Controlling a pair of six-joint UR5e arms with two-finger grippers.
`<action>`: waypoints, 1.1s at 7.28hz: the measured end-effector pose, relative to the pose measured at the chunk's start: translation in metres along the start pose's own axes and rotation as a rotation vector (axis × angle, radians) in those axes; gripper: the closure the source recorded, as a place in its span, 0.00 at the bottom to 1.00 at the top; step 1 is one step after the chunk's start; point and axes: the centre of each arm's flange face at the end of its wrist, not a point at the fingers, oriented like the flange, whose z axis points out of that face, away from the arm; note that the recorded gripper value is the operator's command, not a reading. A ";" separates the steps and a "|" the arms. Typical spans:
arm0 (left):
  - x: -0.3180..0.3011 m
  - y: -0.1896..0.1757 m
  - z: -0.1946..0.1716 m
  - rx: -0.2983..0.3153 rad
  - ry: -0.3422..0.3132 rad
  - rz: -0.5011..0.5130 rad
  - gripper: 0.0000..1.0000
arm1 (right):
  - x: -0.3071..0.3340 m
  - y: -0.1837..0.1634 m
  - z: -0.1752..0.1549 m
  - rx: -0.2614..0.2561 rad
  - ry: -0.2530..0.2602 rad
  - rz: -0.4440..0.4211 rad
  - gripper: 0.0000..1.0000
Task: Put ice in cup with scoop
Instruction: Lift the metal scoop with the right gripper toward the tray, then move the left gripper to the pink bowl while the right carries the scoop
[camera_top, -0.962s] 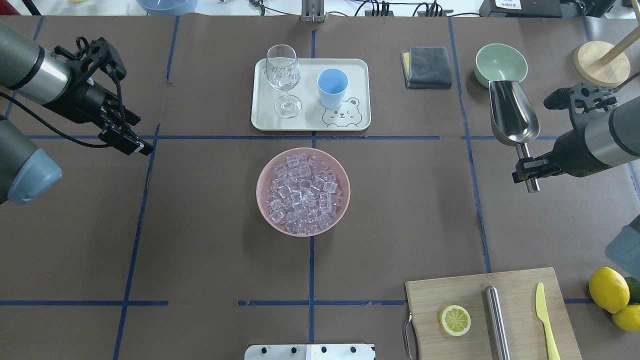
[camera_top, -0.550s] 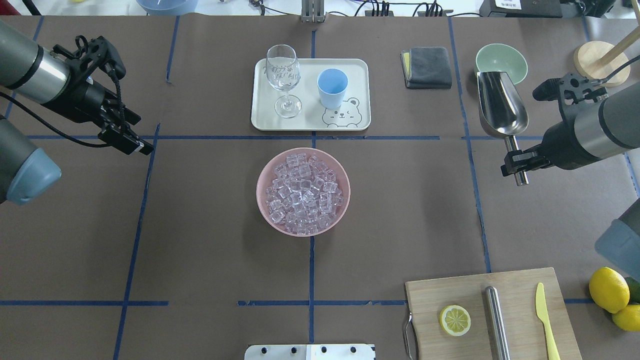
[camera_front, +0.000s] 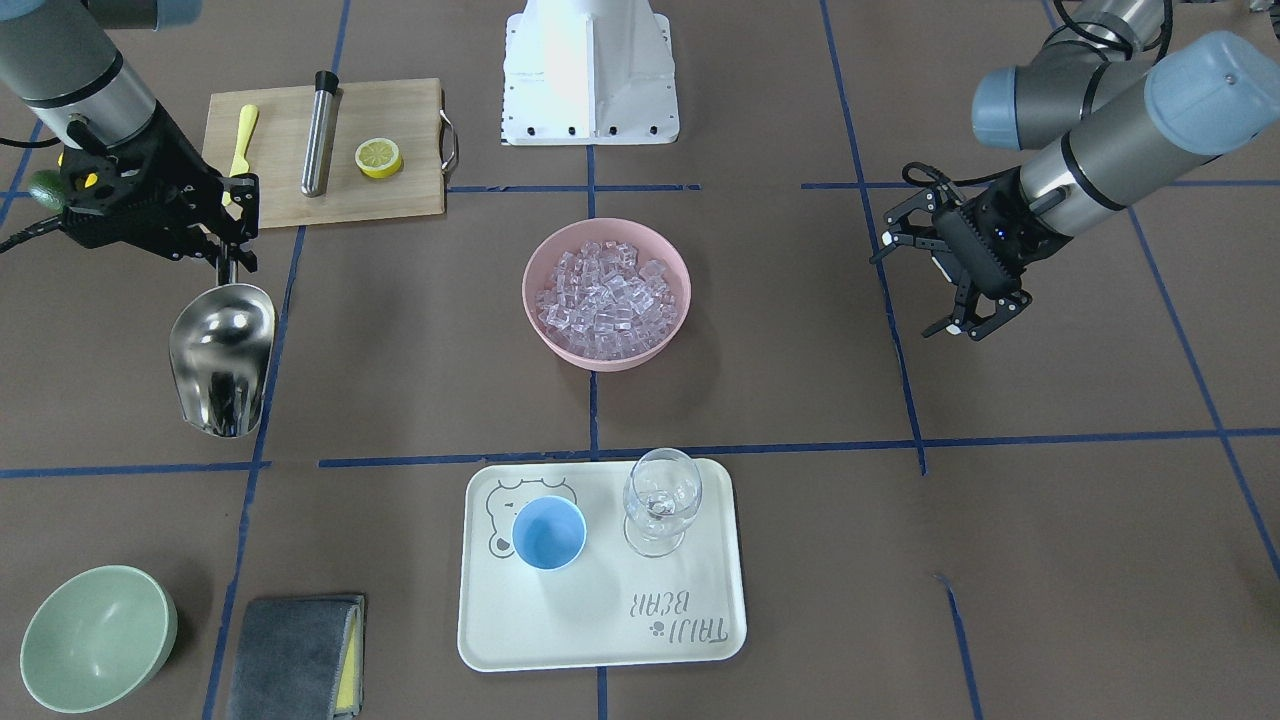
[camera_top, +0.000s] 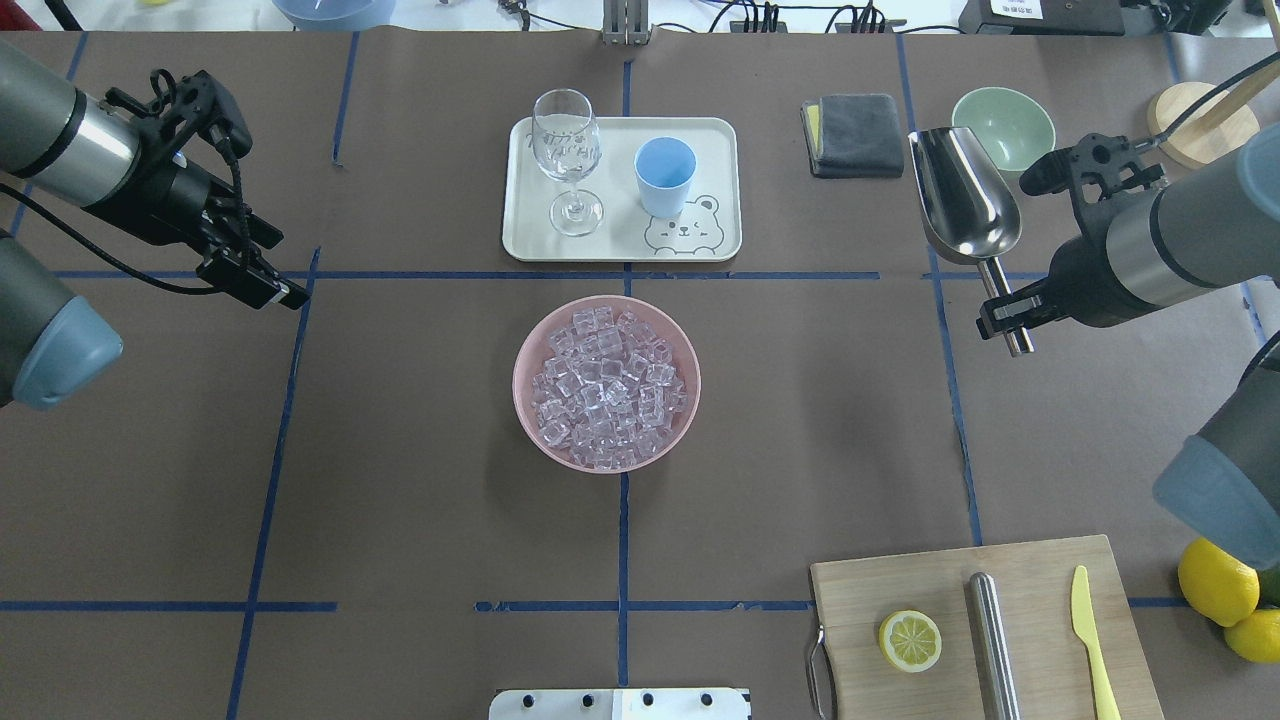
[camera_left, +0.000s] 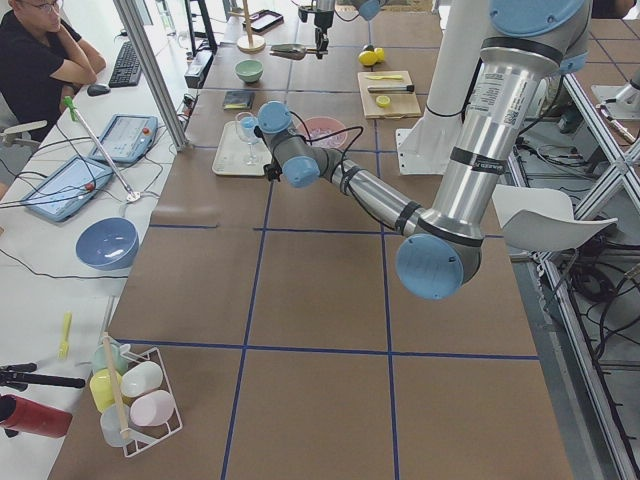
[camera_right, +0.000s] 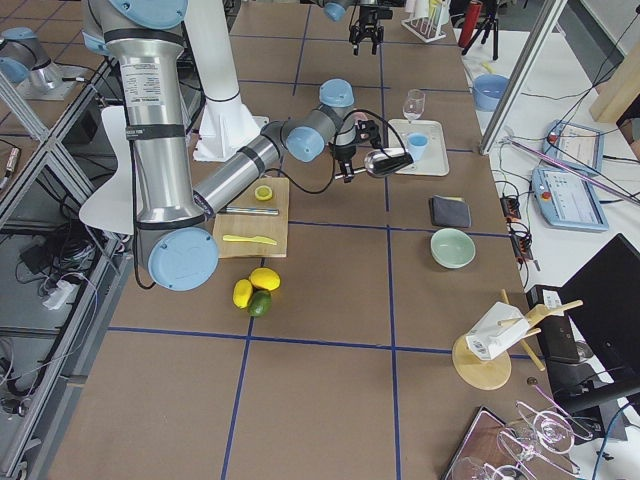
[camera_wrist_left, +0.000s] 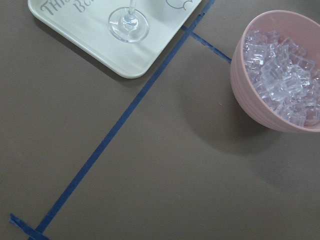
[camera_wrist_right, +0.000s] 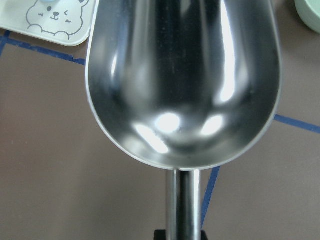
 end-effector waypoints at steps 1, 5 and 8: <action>0.001 -0.003 0.000 0.003 0.000 0.006 0.00 | -0.011 -0.008 0.000 -0.024 0.030 -0.061 1.00; 0.004 -0.014 0.000 0.013 0.003 0.027 0.00 | -0.073 -0.050 -0.030 -0.199 0.122 -0.221 1.00; 0.008 -0.027 -0.002 0.025 0.005 0.045 0.00 | -0.072 -0.071 -0.058 -0.186 0.116 -0.369 1.00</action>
